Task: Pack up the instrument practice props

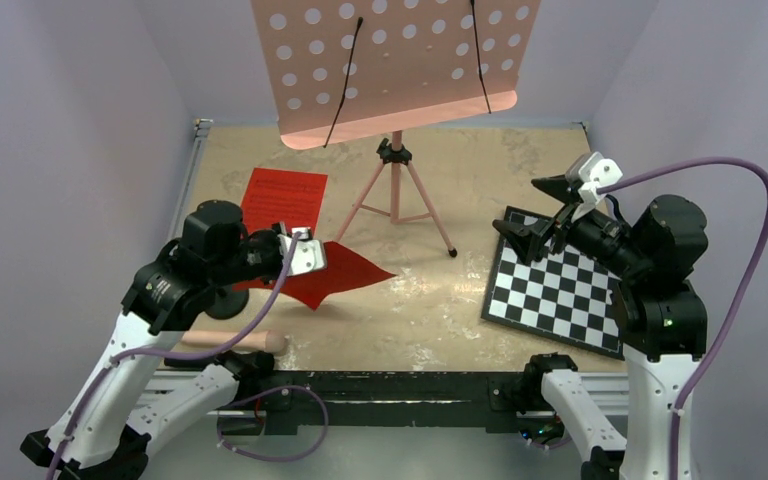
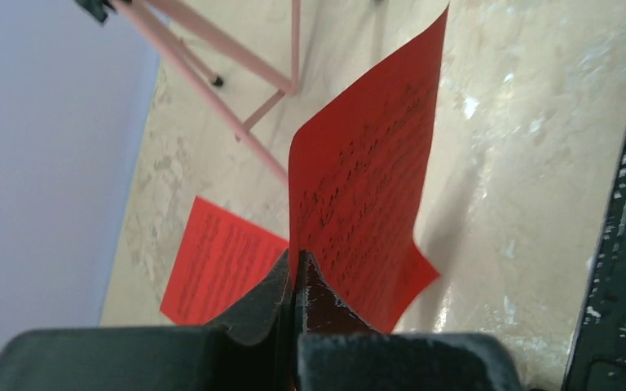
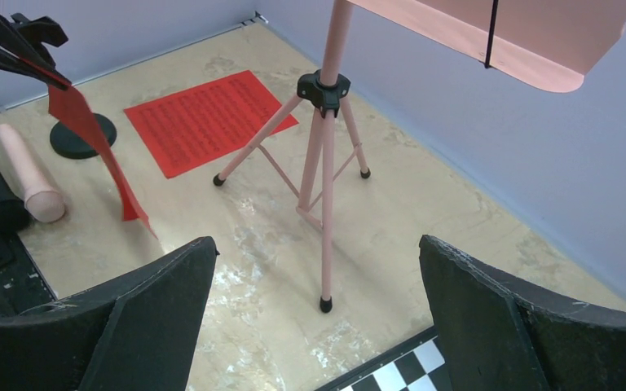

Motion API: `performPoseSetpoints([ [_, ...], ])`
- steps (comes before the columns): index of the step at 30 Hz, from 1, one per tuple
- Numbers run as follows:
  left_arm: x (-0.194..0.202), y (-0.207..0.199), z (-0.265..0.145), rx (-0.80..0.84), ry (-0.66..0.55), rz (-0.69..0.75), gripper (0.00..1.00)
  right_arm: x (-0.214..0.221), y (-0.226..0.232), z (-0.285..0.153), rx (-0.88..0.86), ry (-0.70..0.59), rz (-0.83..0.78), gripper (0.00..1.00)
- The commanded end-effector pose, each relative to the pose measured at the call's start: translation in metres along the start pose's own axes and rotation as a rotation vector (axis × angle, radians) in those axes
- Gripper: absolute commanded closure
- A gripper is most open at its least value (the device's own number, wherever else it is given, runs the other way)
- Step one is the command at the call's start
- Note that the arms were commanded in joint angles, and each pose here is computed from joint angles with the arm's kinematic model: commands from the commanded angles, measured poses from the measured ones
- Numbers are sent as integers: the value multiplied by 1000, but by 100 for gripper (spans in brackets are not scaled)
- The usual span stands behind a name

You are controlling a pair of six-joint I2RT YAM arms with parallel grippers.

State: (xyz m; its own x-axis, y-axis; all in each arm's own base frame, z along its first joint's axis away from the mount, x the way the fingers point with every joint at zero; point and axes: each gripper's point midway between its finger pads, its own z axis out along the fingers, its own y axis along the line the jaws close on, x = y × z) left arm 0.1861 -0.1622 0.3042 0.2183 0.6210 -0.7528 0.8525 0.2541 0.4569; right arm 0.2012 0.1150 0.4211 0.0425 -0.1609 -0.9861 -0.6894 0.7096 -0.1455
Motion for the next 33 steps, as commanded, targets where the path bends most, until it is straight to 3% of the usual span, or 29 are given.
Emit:
performPoseSetpoints([
  [1,34,39,11,-150,101,72,100,-13,-6,3,25,-21,37,1],
  [12,89,101,17,-363,190,23,100,-13,-2,-4,25,-3,11,1],
  [18,121,131,27,-390,236,-85,100,-7,1,-4,19,1,27,1],
  [23,136,163,29,-461,225,-82,100,0,-6,-8,69,26,12,1],
  [30,151,199,42,-427,243,-146,100,9,-8,-4,72,51,55,1],
  [33,168,210,55,-370,289,-235,100,13,-12,3,59,50,50,1],
])
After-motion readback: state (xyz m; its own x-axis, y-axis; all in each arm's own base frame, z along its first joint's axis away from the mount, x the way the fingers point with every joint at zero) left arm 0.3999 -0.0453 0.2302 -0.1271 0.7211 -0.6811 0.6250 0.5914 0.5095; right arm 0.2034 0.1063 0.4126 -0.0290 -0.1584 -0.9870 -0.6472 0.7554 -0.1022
